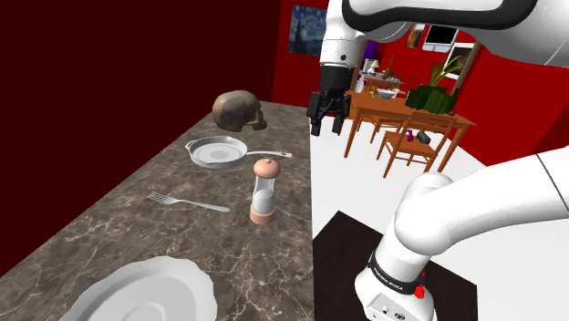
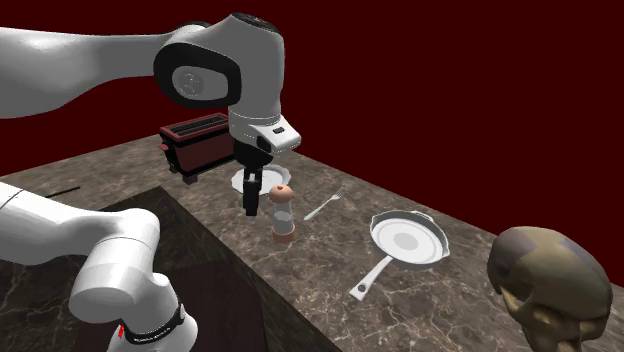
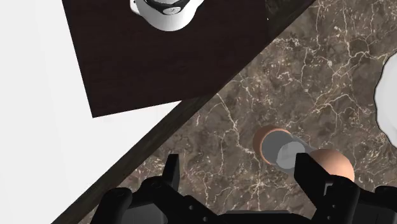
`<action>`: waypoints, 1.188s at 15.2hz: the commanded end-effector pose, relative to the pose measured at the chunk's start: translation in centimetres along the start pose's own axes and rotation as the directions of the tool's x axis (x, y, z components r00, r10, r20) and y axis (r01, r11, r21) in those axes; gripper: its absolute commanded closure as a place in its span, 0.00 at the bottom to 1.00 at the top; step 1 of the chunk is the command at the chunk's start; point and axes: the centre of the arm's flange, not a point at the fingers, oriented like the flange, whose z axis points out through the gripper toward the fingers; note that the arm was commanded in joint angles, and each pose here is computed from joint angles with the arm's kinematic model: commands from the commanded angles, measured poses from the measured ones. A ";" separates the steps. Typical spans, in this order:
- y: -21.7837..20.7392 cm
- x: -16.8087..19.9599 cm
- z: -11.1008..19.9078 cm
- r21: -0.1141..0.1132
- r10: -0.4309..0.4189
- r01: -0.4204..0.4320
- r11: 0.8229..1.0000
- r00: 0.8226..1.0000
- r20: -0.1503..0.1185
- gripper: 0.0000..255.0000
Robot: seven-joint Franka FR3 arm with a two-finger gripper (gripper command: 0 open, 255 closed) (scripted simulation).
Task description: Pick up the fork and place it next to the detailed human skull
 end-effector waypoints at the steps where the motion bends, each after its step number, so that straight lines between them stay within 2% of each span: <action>1: 0.0 0.0 0.0 0.000 0.000 0.000 1.000 1.000 0.000 0.00; 9: -6.1 6.9 4.8 -0.030 -0.114 0.113 0.993 0.993 -0.033 0.00; 18: -13.7 14.0 10.1 -0.068 -0.241 0.236 0.969 0.968 -0.066 0.00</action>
